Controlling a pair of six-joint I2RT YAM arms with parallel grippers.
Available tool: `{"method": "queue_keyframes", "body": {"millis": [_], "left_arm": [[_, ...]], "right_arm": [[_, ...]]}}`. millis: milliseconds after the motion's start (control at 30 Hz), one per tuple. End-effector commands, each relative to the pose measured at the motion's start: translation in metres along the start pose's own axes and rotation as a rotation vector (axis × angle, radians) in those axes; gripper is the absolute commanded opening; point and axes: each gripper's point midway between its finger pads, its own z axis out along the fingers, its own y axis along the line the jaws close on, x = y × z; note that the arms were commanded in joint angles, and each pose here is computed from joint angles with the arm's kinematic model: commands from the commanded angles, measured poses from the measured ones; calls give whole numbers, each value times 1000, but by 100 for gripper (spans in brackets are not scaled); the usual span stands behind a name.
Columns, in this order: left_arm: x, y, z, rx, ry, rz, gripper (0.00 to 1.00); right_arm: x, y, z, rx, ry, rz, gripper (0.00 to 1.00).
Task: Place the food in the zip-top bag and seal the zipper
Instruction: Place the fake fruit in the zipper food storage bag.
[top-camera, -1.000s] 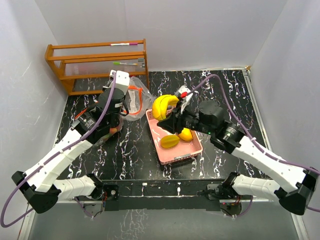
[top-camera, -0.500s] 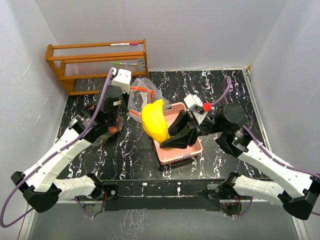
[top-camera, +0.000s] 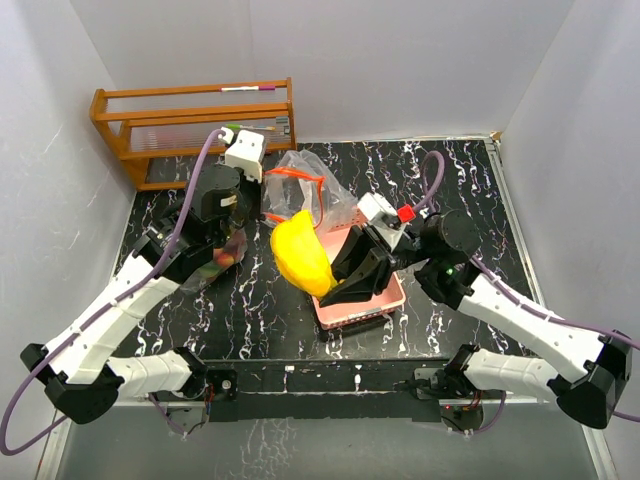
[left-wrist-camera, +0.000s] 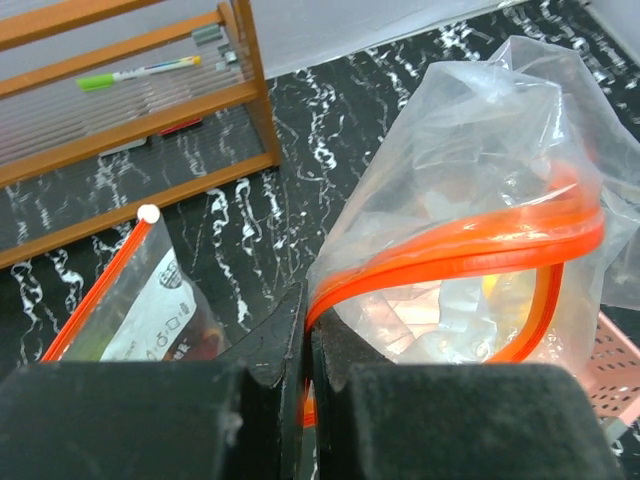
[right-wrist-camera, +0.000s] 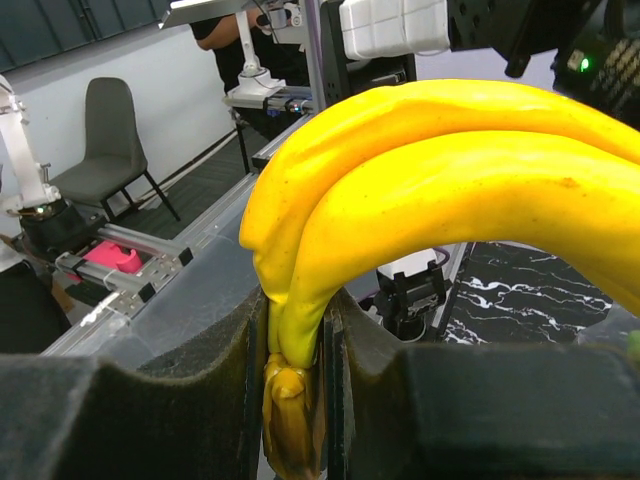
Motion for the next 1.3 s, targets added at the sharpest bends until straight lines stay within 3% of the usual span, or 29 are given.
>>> {"method": "queue_keyframes", "body": {"millis": [0,367,600,867,1100,1267], "left_arm": [[-34,-8,-14,72,-93,-65,0],[-18,-15,-15,109,-73,-87,0],[-24,-4,-26,81,-119,-87,0],[-4,-9,-9,74,-80,-75,0],[5,-35,11,163,-38,-94,0],[2,-46,16,207,-36,-111,0]], "right_arm": [[-11,-3,1,7,-38,-66,8],[3,-76,-20,137,-14,-30,8],[18,-147,-66,411,-149,248,8],[23,-209,-113,894,-232,465,8],[24,-230,-124,1007,-321,629,8],[34,-251,-124,1215,-277,639,8]]}}
